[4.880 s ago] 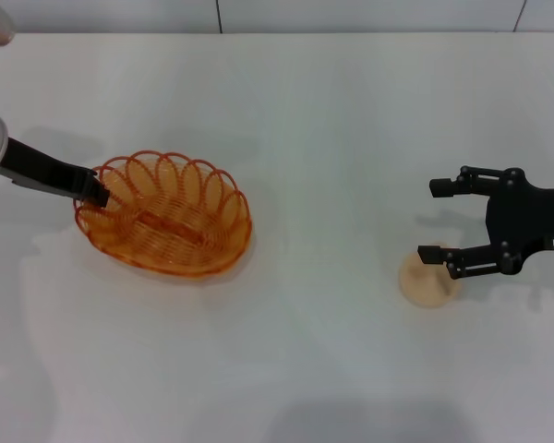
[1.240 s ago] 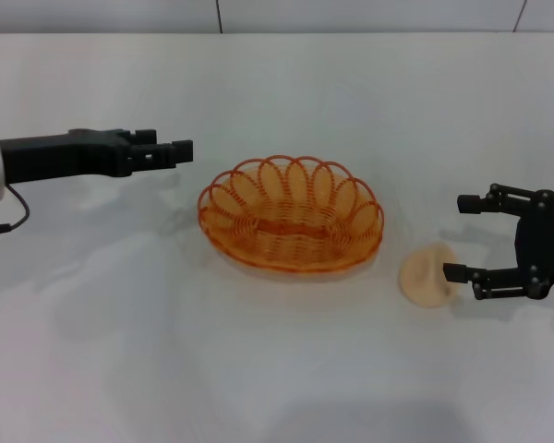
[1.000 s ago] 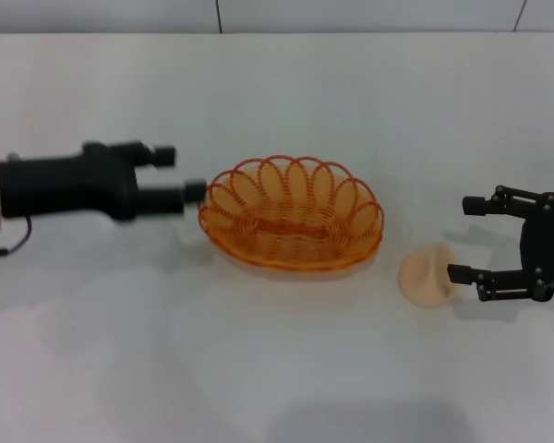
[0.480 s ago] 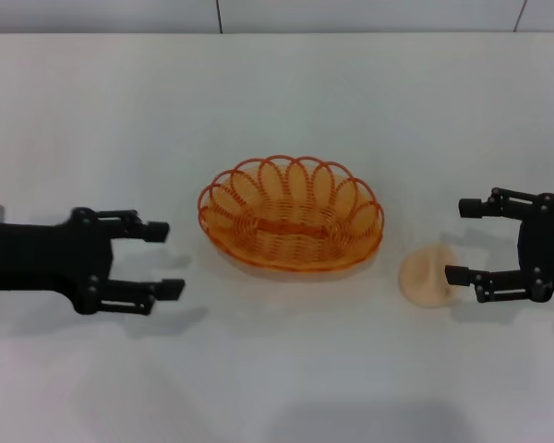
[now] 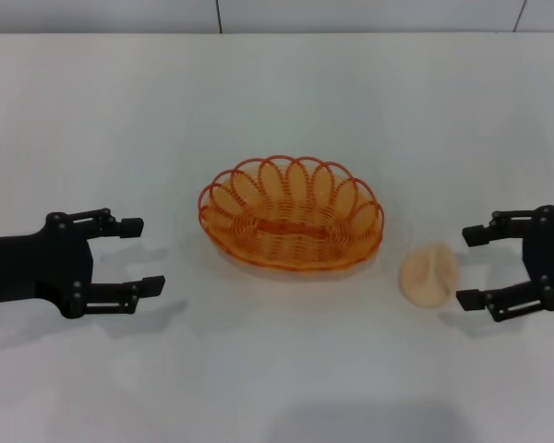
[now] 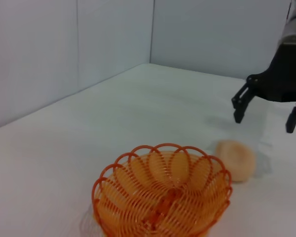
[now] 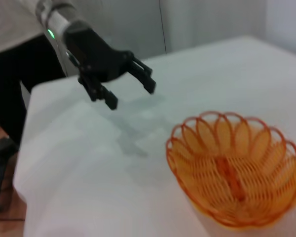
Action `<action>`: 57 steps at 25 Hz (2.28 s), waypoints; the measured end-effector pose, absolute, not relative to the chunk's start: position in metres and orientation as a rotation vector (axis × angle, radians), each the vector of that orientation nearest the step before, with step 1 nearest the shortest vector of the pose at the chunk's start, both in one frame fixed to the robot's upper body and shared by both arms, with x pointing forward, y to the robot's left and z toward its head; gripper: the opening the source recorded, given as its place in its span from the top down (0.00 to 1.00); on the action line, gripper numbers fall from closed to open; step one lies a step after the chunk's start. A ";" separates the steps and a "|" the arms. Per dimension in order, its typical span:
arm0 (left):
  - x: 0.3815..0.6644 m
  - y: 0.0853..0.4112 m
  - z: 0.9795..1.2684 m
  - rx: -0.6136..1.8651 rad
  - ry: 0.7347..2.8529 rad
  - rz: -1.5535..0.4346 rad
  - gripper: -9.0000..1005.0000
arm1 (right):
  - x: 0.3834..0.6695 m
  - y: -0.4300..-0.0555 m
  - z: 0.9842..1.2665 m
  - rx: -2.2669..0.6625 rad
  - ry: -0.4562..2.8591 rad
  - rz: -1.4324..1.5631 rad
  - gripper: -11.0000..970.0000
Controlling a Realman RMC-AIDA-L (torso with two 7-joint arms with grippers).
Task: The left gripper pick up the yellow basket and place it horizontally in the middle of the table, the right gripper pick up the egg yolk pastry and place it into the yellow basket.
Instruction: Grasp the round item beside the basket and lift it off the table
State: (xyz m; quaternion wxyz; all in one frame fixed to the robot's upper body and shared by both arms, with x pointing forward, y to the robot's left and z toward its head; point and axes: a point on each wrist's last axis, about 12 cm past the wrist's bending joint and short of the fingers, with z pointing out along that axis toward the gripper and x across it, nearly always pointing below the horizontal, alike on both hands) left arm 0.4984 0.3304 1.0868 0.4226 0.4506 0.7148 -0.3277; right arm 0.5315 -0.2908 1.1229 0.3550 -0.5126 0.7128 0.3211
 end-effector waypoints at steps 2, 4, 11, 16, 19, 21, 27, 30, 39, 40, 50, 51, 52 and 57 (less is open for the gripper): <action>0.497 0.329 1.084 1.134 1.781 -0.818 0.19 | 0.538 -0.285 1.125 -1.317 1.879 0.825 0.10; 0.497 0.327 1.083 1.142 1.770 -0.821 0.19 | 0.543 -0.280 1.125 -1.293 1.911 0.812 0.10; 0.498 0.323 1.084 1.155 1.775 -0.844 0.19 | 0.552 -0.259 1.112 -1.273 2.028 0.776 0.11; 0.499 0.319 1.084 1.163 1.797 -0.869 0.19 | 0.554 -0.255 1.106 -1.271 2.073 0.738 0.16; 0.499 0.320 1.085 1.168 1.796 -0.865 0.19 | 0.554 -0.254 1.104 -1.268 2.076 0.734 0.20; 0.499 0.319 1.086 1.170 1.794 -0.868 0.19 | 0.554 -0.254 1.104 -1.258 2.076 0.743 0.22; 0.499 0.319 1.087 1.168 1.788 -0.877 0.19 | 0.552 -0.252 1.103 -1.281 2.059 0.750 0.38; 0.499 0.319 1.087 1.162 1.785 -0.876 0.19 | 0.552 -0.250 1.101 -1.296 2.049 0.750 0.50; 0.499 0.316 1.086 1.152 1.779 -0.881 0.19 | 0.552 -0.246 1.101 -1.298 1.985 0.778 0.72; 0.499 0.316 1.087 1.152 1.777 -0.880 0.19 | 0.552 -0.246 1.101 -1.300 1.982 0.777 0.73; 0.500 0.315 1.088 1.154 1.769 -0.875 0.19 | 0.551 -0.250 1.104 -1.301 1.973 0.771 0.87; 0.500 0.315 1.088 1.154 1.768 -0.875 0.20 | 0.551 -0.251 1.104 -1.301 1.972 0.773 0.88; 0.500 0.315 1.088 1.154 1.768 -0.875 0.20 | 0.551 -0.252 1.105 -1.300 1.968 0.775 0.88; 0.499 0.315 1.088 1.155 1.766 -0.876 0.20 | 0.551 -0.263 1.120 -1.286 1.927 0.803 0.92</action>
